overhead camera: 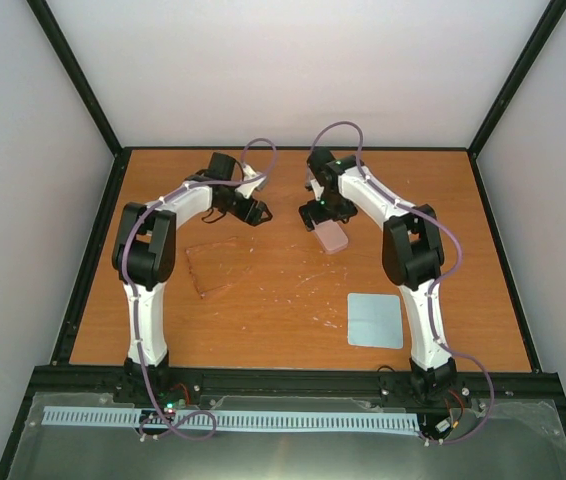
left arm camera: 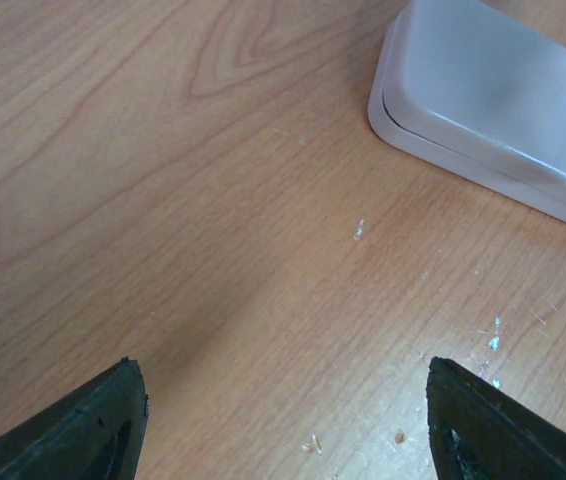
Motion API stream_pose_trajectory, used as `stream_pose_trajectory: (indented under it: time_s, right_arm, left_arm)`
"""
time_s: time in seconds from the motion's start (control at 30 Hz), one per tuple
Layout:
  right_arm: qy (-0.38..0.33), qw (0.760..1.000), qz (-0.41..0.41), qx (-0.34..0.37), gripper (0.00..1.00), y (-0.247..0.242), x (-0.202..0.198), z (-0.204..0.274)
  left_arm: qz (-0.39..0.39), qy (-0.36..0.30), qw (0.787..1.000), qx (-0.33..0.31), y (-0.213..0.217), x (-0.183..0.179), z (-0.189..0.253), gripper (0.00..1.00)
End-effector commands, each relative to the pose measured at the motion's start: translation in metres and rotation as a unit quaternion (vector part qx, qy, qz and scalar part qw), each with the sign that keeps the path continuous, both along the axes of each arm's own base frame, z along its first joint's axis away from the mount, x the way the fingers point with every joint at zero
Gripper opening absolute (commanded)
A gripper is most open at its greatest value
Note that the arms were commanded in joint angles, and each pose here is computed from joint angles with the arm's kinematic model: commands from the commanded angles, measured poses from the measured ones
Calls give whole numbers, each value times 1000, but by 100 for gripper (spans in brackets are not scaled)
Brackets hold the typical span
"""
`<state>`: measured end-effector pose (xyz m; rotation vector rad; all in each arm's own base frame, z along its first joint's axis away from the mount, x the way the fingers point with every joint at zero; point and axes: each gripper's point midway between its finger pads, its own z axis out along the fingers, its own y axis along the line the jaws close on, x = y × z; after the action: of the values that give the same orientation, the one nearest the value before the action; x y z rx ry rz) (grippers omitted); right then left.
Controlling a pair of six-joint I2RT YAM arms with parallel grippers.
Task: Organize the sunglasses
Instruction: Adjust the sunglasses case at the center of the board, then pick up the sunglasses case from the center of the board.
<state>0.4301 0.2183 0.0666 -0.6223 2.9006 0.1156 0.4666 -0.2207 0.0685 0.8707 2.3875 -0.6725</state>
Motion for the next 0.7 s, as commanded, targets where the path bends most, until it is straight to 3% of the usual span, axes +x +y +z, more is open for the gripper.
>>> stream_pose_trajectory:
  time_s: [0.0,0.4,0.53,0.67]
  right_arm:
    - [13,1000,16,-11,100,5,-4,-18]
    - [21,998,7,-56,99,-9,-2,-41]
    - [27,999,8,-47,91,-5,-2,-42]
    - [21,999,7,-35,74,-2,-2,-31]
  left_arm:
    - [-1,-31,999,-13,-3,2,27,76]
    - [-2,-29,999,-18,-4,-2,26,75]
    - [-2,-28,999,-17,-4,-2,25,75]
    - [-6,-23,999,-26,-6,-4,25,72]
